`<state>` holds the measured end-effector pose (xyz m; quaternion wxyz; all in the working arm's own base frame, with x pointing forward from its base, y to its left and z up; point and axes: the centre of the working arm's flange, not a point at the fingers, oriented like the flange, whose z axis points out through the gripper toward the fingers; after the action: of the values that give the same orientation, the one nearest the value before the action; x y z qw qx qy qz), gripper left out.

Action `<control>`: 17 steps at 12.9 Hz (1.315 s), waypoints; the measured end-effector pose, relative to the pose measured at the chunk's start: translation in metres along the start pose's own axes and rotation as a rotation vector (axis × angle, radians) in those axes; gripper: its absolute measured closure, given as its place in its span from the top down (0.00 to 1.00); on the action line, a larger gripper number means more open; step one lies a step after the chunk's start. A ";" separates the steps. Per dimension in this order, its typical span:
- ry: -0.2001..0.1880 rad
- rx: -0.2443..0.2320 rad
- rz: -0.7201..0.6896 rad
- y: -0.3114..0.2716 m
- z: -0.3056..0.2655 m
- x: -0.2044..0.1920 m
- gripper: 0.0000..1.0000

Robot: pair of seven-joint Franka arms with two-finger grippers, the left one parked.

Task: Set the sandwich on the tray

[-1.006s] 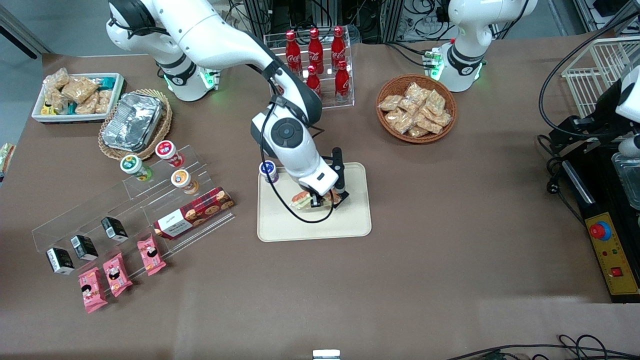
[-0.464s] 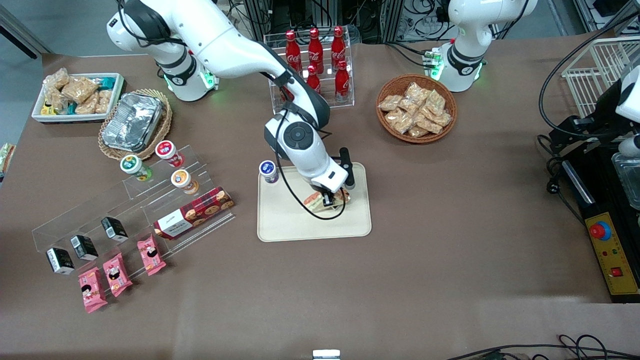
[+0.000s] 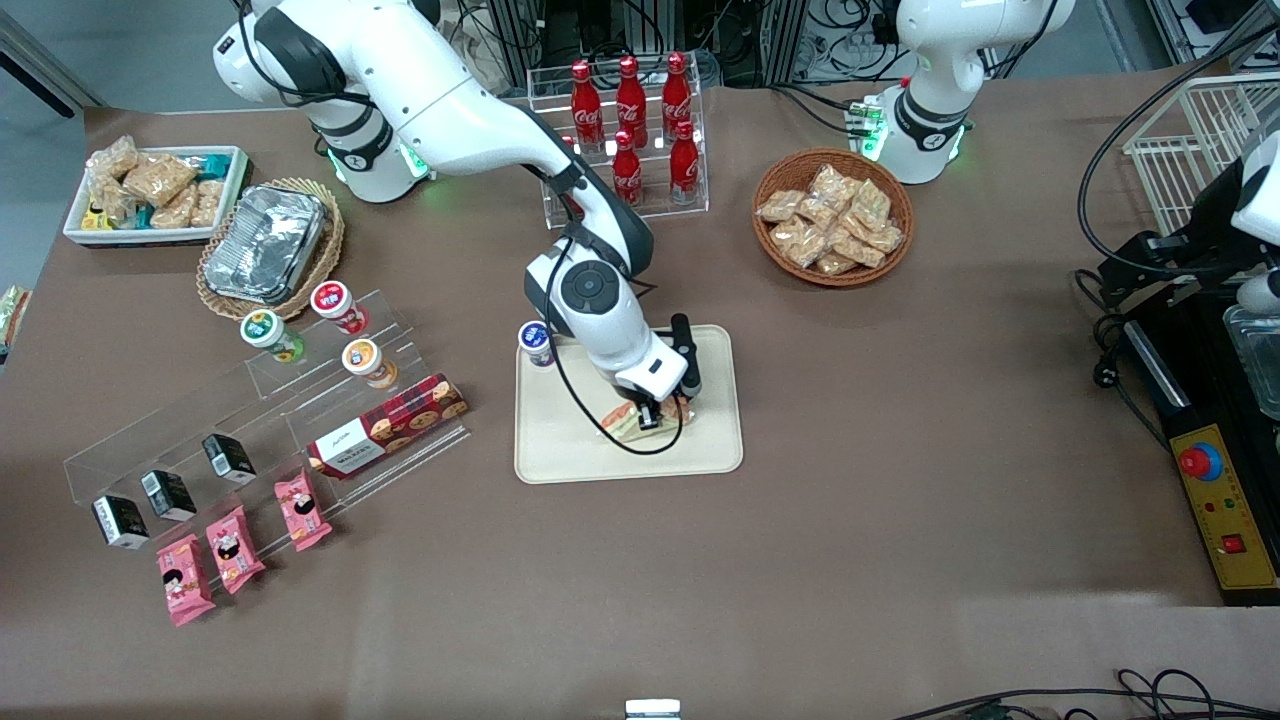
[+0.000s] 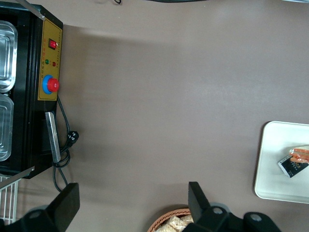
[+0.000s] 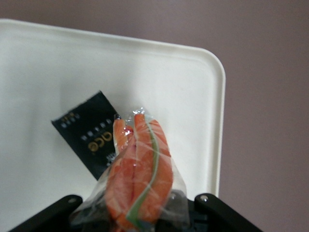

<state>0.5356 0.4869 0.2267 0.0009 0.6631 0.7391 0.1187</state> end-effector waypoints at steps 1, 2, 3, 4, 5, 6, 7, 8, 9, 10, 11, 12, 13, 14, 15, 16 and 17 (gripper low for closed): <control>-0.009 -0.011 0.007 0.006 0.000 -0.008 0.20; -0.017 -0.017 0.012 0.012 0.000 -0.017 0.20; -0.019 -0.022 0.013 0.015 0.002 -0.022 0.20; -0.020 -0.025 0.011 0.016 0.005 -0.025 0.20; -0.020 -0.026 0.009 0.016 0.008 -0.025 0.20; -0.021 -0.025 0.009 0.014 0.011 -0.026 0.20; -0.023 -0.022 0.008 0.013 0.014 -0.026 0.20; -0.022 -0.022 0.008 0.013 0.016 -0.026 0.20; -0.021 -0.023 0.009 0.013 0.016 -0.026 0.26; -0.021 -0.023 0.009 0.013 0.016 -0.026 0.37; -0.021 -0.023 0.010 0.013 0.016 -0.026 0.45; -0.022 -0.024 0.012 0.014 0.016 -0.027 0.56; -0.022 -0.024 0.018 0.015 0.016 -0.030 0.67; -0.021 -0.024 0.026 0.017 0.016 -0.032 0.78; -0.017 -0.025 0.035 0.020 0.015 -0.034 0.89; -0.013 -0.029 0.043 0.023 0.012 -0.036 0.99; -0.010 -0.036 0.053 0.028 0.006 -0.039 1.00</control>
<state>0.5691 0.4528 0.2200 0.0131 0.6828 0.7191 0.1287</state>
